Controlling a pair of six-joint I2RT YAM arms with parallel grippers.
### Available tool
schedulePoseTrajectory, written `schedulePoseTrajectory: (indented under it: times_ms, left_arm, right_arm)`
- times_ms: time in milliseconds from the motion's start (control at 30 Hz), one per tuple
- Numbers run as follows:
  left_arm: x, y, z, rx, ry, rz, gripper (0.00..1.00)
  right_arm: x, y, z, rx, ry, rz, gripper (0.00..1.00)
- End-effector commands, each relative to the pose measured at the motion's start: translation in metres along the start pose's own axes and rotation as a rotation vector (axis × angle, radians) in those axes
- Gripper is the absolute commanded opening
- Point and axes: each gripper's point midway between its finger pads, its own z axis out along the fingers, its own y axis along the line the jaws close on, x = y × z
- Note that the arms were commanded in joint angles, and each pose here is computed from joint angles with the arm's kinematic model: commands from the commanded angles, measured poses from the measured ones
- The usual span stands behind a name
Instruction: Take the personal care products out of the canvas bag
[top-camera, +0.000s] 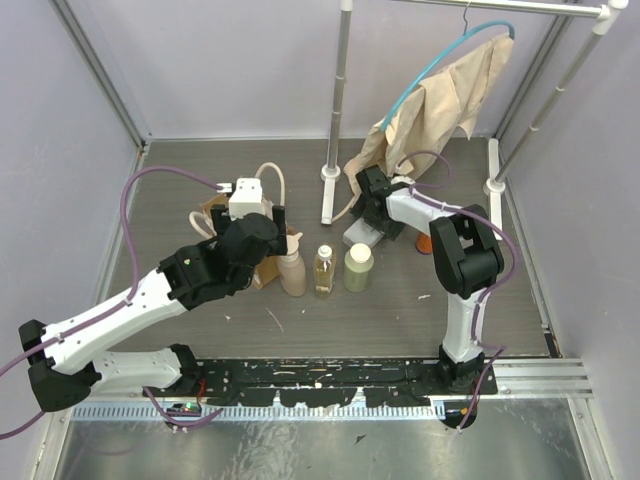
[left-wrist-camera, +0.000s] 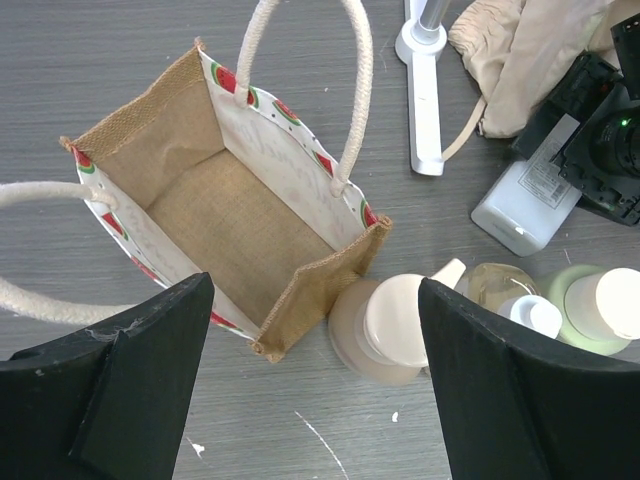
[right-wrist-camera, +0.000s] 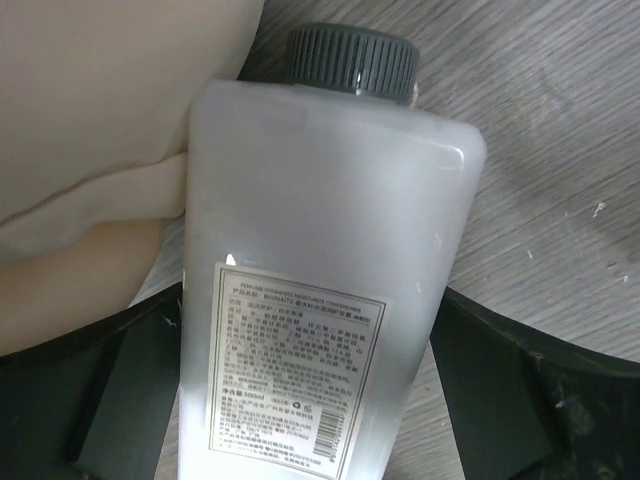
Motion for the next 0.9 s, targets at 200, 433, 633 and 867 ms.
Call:
schedulePoseTrajectory:
  times_ms: [200,433,633,867]
  left_arm:
    - [0.000,0.005,0.000,-0.010,-0.021,-0.008,0.90]
    - [0.005,0.000,0.003,-0.001,-0.010,0.000,0.90]
    - [0.008,-0.005,0.006,0.008,-0.002,0.003,0.90]
    - [0.008,-0.003,0.005,0.006,-0.002,0.005,0.90]
  right_arm:
    - [-0.033,-0.017,0.009,0.184,-0.145,-0.041,0.89]
    - [-0.038,-0.030,-0.010,0.197,-0.263,-0.121,0.49]
    - [-0.056,-0.030,-0.049,0.252,-0.426,-0.217,0.37]
    - [-0.071,-0.033,-0.097,0.222,-0.696,-0.296,0.14]
